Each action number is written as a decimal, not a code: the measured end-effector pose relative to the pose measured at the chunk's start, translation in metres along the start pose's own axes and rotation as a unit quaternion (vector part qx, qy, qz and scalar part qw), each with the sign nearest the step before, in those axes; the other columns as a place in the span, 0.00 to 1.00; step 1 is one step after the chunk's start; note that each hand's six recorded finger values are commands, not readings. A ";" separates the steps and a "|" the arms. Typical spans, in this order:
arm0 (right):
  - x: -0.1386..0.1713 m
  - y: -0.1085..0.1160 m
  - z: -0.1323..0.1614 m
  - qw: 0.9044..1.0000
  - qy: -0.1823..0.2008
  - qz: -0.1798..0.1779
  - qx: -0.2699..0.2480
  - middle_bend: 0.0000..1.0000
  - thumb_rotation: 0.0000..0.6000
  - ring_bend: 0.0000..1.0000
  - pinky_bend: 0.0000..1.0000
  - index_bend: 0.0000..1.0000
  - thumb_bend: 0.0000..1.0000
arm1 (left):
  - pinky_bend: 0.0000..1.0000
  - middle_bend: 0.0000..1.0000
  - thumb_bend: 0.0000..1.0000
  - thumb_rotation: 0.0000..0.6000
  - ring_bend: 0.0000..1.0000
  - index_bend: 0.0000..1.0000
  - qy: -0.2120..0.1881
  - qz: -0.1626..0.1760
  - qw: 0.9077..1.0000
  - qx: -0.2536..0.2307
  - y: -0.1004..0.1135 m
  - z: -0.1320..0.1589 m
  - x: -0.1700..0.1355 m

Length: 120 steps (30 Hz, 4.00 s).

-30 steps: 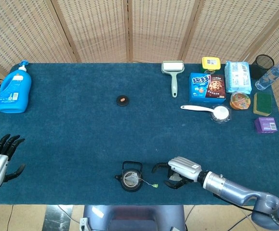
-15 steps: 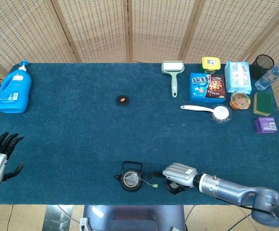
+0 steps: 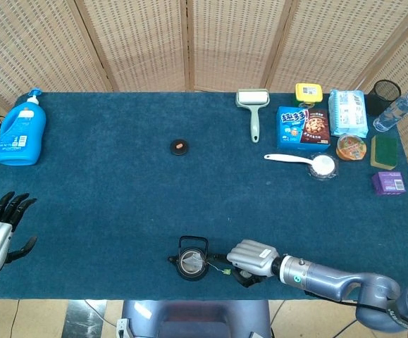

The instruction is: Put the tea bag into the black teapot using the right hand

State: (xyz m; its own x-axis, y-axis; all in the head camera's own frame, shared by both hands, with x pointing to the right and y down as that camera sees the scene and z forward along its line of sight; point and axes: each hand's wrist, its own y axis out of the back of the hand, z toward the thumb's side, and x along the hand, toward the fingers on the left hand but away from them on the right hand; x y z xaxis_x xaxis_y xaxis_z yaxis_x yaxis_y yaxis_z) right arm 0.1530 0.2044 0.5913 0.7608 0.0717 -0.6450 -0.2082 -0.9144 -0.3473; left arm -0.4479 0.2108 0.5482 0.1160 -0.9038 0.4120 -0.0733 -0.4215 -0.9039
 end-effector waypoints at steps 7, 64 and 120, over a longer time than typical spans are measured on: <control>-0.013 -0.006 0.006 1.000 0.001 0.010 0.024 1.00 1.00 1.00 1.00 0.01 0.83 | 0.14 0.12 0.35 1.00 0.00 0.14 0.004 0.000 1.000 -0.001 0.000 -0.003 -0.001; -0.031 -0.016 0.009 0.992 -0.066 0.025 0.107 1.00 1.00 1.00 1.00 0.02 0.83 | 0.14 0.12 0.35 1.00 0.00 0.14 0.005 0.001 1.000 -0.013 -0.004 -0.011 -0.002; 0.007 0.010 0.017 0.995 -0.058 -0.060 0.063 1.00 1.00 1.00 1.00 0.08 0.82 | 0.14 0.12 0.35 1.00 0.00 0.14 0.014 -0.018 1.000 -0.021 -0.016 -0.010 0.004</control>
State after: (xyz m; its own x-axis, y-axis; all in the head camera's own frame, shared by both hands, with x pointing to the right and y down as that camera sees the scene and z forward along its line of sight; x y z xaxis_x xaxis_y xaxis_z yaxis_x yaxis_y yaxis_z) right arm 0.1458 0.2029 0.5717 0.7108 0.2284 -0.6652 -0.2015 -0.8400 -0.5038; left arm -0.4563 0.2130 0.5654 0.0917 -0.8898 0.4470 -0.1108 -0.4552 -0.8835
